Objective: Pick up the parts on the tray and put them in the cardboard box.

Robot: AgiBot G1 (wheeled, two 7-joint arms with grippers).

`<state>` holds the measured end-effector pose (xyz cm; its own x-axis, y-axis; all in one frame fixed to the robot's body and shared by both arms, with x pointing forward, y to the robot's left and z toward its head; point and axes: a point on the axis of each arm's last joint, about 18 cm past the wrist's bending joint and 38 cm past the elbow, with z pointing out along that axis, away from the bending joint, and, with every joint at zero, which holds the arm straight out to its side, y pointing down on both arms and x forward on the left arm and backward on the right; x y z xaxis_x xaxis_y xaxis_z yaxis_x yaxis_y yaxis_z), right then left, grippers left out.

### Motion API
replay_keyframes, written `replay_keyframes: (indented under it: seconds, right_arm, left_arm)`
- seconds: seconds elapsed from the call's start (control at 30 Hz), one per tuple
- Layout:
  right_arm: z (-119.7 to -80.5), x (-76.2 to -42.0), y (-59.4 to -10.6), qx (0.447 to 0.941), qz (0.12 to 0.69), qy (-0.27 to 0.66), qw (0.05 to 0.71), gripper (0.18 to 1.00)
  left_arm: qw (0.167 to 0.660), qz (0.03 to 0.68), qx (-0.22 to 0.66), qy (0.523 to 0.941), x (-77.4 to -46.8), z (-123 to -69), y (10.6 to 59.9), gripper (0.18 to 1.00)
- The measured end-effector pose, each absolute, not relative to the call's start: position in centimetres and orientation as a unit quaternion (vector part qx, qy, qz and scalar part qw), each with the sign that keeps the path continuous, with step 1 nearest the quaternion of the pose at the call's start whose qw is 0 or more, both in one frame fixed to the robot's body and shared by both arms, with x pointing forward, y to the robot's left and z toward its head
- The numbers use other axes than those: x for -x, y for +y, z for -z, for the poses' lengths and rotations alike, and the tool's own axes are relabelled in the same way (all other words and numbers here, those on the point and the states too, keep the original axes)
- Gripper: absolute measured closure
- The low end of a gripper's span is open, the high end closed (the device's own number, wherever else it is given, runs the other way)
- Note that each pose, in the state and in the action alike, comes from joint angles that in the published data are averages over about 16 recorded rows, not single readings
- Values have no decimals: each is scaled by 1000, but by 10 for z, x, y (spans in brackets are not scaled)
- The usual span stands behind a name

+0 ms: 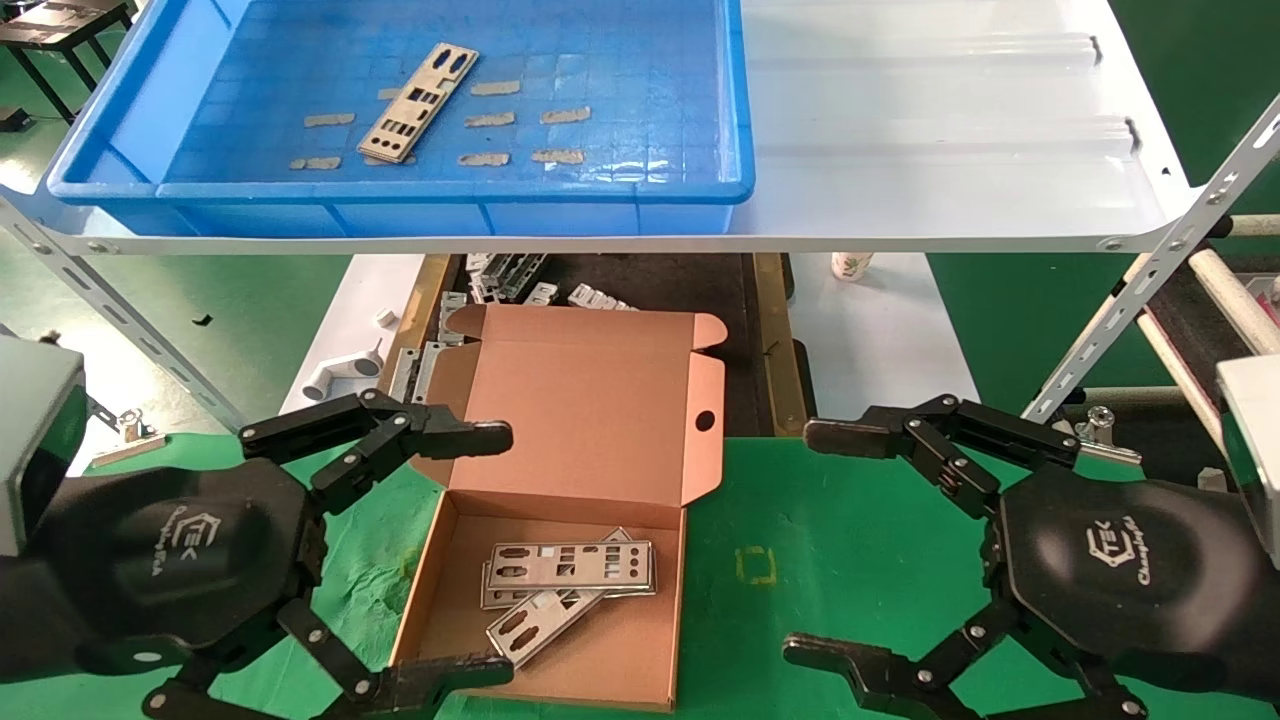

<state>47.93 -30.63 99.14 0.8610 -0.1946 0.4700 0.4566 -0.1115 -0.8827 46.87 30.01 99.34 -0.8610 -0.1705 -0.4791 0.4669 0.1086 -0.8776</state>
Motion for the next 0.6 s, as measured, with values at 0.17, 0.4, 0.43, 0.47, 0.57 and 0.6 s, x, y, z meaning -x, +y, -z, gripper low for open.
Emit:
replay_keyframes:
  seconds: [0.17,0.4,0.43,0.47,0.57,0.6]
  right_arm:
    - [-991,-479,-306,703,247,-93,660,178]
    - [-991,-479,-306,703,247,-93,660,178]
    - [-991,-479,-306,703,247,-93,660,178]
    - [-991,-479,-306,703,247,-93,660,178]
    - [-991,-479,-306,703,247,-93,660,178]
    - [-991,-479,-306,703,247,-93,660,178]
  left_arm:
    - [243,659,-104,704,-471,-993,300,184]
    - [243,659,-103,704,-473,-992,300,184]
    - [244,659,-103,704,-474,-992,300,184]
    - [244,659,-103,704,-474,-992,300,184]
    - [244,659,-102,704,-474,-992,300,184]
    - [244,659,-102,704,-475,-992,300,184]
